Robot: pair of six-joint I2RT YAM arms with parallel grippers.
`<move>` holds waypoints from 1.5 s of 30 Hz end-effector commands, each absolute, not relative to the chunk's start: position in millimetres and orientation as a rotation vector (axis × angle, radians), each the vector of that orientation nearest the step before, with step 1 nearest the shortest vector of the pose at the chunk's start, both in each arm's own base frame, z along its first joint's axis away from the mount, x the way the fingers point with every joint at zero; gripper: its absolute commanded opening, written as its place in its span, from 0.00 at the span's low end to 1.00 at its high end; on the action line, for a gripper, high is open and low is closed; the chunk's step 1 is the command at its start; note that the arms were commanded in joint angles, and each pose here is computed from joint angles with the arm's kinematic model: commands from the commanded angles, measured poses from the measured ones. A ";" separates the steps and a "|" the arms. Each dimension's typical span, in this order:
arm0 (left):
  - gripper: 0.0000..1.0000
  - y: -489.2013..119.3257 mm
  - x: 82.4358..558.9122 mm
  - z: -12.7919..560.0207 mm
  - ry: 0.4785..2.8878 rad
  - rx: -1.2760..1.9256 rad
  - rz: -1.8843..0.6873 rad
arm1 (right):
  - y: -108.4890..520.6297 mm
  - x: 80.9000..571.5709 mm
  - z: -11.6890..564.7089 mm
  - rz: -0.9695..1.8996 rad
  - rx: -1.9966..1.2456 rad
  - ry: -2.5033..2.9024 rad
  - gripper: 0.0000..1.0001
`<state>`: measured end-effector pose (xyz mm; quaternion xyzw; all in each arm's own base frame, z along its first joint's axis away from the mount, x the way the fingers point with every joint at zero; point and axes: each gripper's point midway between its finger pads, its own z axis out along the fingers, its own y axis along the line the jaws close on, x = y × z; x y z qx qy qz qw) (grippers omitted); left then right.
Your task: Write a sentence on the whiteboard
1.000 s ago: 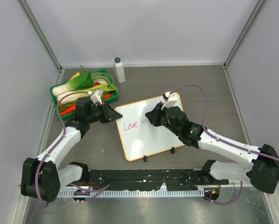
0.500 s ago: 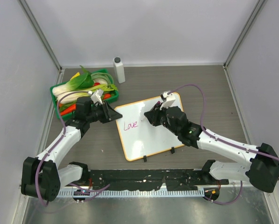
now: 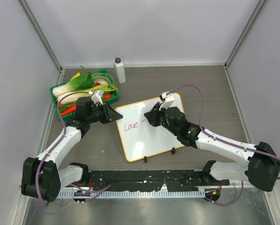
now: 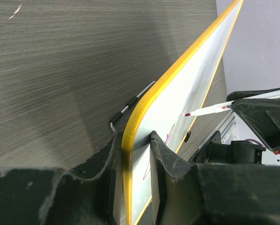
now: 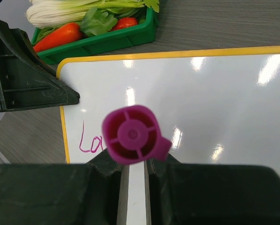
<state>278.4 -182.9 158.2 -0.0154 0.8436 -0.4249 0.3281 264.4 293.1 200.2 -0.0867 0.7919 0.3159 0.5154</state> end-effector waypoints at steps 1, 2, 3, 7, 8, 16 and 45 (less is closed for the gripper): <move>0.17 -177.5 286.0 158.2 2.203 -0.018 -1.040 | 297.5 271.4 216.5 0.789 -0.169 1.841 0.01; 0.16 -177.1 286.1 158.1 2.205 -0.023 -1.040 | 297.8 271.2 213.6 0.783 -0.173 1.848 0.01; 0.15 -177.1 286.3 158.3 2.204 -0.023 -1.041 | 297.6 272.3 211.3 0.776 -0.173 1.853 0.01; 0.13 -177.2 285.8 158.6 2.203 -0.020 -1.041 | 296.9 271.0 203.1 0.767 -0.181 1.873 0.01; 0.13 -177.2 285.7 159.5 2.200 -0.019 -1.041 | 296.0 270.7 201.8 0.763 -0.182 1.875 0.01; 0.11 -176.8 284.8 158.9 2.203 -0.021 -1.040 | 290.9 265.2 192.6 0.755 -0.188 1.896 0.01; 0.09 -176.3 283.2 158.1 2.201 -0.026 -1.041 | 283.1 261.2 185.7 0.757 -0.163 1.902 0.01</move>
